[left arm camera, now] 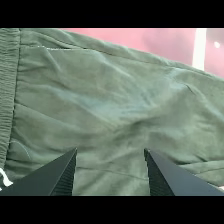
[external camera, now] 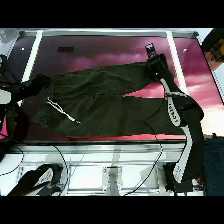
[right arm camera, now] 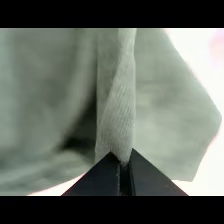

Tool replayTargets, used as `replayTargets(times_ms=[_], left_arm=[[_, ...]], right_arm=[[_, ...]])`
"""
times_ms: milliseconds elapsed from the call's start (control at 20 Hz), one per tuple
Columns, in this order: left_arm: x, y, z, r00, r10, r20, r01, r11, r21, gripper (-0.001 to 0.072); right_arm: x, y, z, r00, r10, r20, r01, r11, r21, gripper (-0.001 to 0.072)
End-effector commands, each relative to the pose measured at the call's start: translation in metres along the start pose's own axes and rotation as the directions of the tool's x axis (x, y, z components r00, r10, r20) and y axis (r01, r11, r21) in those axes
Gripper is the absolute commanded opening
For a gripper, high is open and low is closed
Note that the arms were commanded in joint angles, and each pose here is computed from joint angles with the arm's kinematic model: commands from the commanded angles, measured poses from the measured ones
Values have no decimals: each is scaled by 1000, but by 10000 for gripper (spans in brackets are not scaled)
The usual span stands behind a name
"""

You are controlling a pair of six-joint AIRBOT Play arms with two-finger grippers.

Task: Fold the clothes and pants, and hang the long-sleeved shirts on hangers.

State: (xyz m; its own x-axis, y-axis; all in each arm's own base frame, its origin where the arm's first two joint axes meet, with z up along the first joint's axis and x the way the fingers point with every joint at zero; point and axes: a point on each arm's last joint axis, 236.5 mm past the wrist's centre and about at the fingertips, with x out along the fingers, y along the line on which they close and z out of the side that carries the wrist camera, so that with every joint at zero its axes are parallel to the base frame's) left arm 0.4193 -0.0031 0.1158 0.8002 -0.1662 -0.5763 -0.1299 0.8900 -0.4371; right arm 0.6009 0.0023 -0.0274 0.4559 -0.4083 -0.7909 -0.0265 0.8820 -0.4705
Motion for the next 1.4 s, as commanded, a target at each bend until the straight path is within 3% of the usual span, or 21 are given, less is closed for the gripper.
replayTargets(times_ms=[0,100,200,250,750,1100,1350], left_arm=[[0,0,6,1000,1,24,-1,1000,0,481],[0,1,8,999,2,33,-2,1000,0,460],[0,2,8,999,7,32,-7,1000,7,371],[0,2,8,999,6,31,-7,1000,21,364],[10,7,2,1000,16,6,-16,999,50,364],[10,7,2,1000,16,6,-16,999,50,364],[10,7,1,1000,15,5,-15,999,49,364]], right_arm=[[-40,-38,-10,998,-46,-50,48,998,41,12],[-82,-51,-5,999,-38,-27,39,996,75,12],[-129,-63,-13,999,-30,-35,33,994,105,12],[-149,-67,-18,999,-25,-43,30,993,117,12],[-267,-100,-63,998,7,-55,2,985,171,12],[-206,-166,-74,994,-52,-93,69,979,191,12],[-109,-209,-96,988,40,-146,5,956,295,13]])
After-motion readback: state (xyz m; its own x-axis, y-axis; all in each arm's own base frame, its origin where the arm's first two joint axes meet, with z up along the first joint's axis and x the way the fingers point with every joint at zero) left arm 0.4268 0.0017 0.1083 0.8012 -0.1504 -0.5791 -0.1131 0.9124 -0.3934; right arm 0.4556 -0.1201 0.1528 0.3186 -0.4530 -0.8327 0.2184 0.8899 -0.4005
